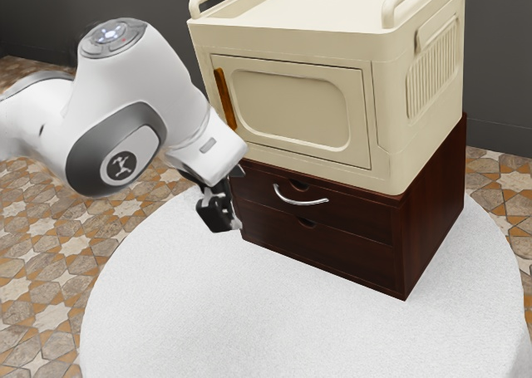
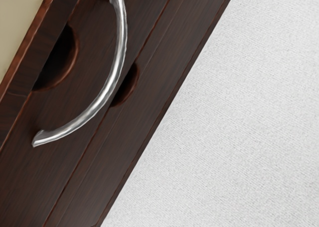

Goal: Pull the drawer handle with one arm to open the drawer

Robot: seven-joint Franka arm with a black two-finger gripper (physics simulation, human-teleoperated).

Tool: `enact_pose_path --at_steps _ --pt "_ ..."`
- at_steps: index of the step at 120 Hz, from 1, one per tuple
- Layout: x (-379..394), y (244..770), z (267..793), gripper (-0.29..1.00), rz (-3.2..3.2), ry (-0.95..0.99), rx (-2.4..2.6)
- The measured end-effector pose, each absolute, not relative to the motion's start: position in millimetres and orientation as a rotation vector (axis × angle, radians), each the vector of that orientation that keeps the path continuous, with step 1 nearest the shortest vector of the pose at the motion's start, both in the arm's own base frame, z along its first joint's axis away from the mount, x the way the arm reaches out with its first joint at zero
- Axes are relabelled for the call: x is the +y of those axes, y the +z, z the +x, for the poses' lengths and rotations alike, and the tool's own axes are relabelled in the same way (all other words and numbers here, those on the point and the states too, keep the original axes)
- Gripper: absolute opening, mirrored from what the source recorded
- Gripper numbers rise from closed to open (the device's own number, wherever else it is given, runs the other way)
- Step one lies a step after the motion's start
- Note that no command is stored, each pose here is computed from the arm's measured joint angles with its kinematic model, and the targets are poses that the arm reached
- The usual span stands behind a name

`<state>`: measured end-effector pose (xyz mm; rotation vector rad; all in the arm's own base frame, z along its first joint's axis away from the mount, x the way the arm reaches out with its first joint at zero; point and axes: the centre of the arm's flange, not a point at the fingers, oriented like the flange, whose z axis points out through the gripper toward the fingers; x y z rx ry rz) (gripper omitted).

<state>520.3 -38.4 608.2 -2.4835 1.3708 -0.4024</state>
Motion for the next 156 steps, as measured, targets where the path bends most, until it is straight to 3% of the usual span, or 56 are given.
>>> enact_pose_path --at_steps 60,67,80,93,125,156 --pt "-42.2 546.9 567.9 0.7 -2.294 -0.357 1.61" --pt "-40.8 541.5 572.6 0.73 -2.283 -0.363 1.621" --pt "-38.7 535.0 577.9 0.92 -2.269 -0.37 1.636" --pt "-38.2 541.6 571.4 0.7 -2.242 -0.385 1.648" --pt "-83.0 540.6 558.0 0.69 -2.133 -0.392 1.774" --pt "-78.0 536.5 554.4 0.7 -2.119 -0.372 1.788"
